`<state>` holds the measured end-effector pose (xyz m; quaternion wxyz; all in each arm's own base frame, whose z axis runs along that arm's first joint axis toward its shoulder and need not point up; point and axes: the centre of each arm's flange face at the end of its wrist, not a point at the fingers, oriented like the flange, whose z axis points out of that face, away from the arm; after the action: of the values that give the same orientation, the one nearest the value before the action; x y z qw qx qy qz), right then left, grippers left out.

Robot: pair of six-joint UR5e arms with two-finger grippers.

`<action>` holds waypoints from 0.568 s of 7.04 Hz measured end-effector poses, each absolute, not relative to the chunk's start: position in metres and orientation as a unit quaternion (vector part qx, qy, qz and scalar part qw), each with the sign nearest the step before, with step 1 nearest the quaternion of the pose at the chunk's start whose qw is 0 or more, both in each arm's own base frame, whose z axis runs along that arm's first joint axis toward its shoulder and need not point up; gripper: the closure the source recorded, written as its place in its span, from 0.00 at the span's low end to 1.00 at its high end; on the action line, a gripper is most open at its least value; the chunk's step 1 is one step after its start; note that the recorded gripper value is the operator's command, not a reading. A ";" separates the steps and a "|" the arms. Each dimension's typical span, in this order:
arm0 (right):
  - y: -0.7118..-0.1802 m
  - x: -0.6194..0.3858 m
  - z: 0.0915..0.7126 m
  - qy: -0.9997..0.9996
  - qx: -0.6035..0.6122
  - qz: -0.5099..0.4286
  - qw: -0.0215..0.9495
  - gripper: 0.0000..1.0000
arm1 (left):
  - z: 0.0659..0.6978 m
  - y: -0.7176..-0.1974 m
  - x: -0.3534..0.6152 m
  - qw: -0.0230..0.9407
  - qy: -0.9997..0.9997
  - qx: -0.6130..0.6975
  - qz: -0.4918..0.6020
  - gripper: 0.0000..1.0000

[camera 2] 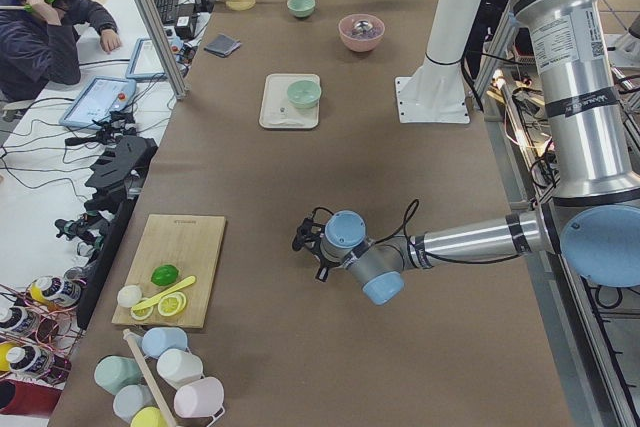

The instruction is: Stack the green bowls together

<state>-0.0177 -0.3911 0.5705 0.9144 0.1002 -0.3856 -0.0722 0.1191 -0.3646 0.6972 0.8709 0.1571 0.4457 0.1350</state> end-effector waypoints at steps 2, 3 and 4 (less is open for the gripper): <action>-0.391 -0.018 0.570 -0.386 0.100 -0.073 0.914 0.00 | 0.694 -0.365 0.120 0.869 0.448 0.159 0.137 1.00; -0.391 -0.018 0.570 -0.386 0.100 -0.073 0.914 0.00 | 0.685 -0.367 0.123 0.863 0.458 0.159 0.142 1.00; -0.391 -0.018 0.570 -0.386 0.100 -0.073 0.914 0.00 | 0.664 -0.368 0.128 0.846 0.488 0.150 0.152 1.00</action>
<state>-0.0178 -0.3911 0.5704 0.9141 0.1000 -0.3862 -0.0727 0.1280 -0.3681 0.6638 0.8464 0.1504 0.4876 0.1524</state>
